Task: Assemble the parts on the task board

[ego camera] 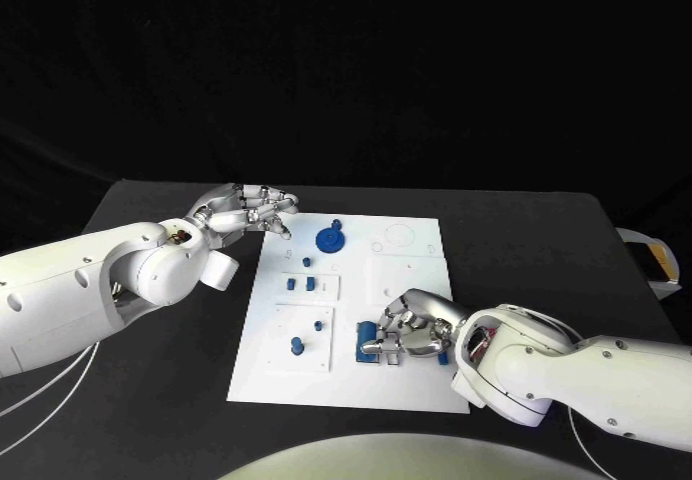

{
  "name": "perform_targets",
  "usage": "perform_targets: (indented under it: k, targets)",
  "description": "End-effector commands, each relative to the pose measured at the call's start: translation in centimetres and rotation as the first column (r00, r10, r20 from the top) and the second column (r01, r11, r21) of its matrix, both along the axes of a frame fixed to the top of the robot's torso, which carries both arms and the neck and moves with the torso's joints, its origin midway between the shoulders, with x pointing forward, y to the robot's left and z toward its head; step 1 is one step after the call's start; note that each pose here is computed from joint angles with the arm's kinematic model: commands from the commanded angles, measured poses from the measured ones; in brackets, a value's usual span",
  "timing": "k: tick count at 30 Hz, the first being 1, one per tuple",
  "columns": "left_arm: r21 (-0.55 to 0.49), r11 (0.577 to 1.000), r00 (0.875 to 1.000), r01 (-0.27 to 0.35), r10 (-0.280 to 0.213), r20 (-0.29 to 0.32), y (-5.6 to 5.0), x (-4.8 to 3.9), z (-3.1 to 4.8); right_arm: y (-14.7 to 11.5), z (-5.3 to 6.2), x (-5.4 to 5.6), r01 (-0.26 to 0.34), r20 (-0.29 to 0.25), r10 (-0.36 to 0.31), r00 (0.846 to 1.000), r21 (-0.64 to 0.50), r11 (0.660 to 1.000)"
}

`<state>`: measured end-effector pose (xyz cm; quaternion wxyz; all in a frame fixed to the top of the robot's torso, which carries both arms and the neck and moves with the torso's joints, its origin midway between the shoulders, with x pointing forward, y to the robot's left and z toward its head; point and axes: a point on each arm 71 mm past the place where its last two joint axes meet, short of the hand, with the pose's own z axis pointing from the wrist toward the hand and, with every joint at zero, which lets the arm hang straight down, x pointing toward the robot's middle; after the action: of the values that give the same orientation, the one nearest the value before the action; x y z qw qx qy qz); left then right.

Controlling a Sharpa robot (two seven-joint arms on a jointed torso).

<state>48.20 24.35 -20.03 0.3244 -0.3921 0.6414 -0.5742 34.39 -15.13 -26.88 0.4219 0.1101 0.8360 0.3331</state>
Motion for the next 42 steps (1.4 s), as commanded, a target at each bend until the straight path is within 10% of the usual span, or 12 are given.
perform_targets:
  k: [1,24,42]
  targets:
    - [-0.013,1.000,1.000,0.014,-0.014,0.000,-0.2,-0.04,0.06,-0.2,-0.4,-0.1,-0.010,-0.010,0.010,1.000,-0.048,0.999]
    - [-0.012,1.000,1.000,0.010,-0.010,0.001,-0.1,-0.02,0.06,-1.4,-0.1,-0.1,-0.011,0.047,0.015,0.999,-0.090,0.996]
    - [-0.024,1.000,1.000,0.017,-0.017,0.017,-0.3,-0.10,0.21,-9.3,1.5,0.2,0.172,0.121,-0.161,0.980,-0.089,0.981]
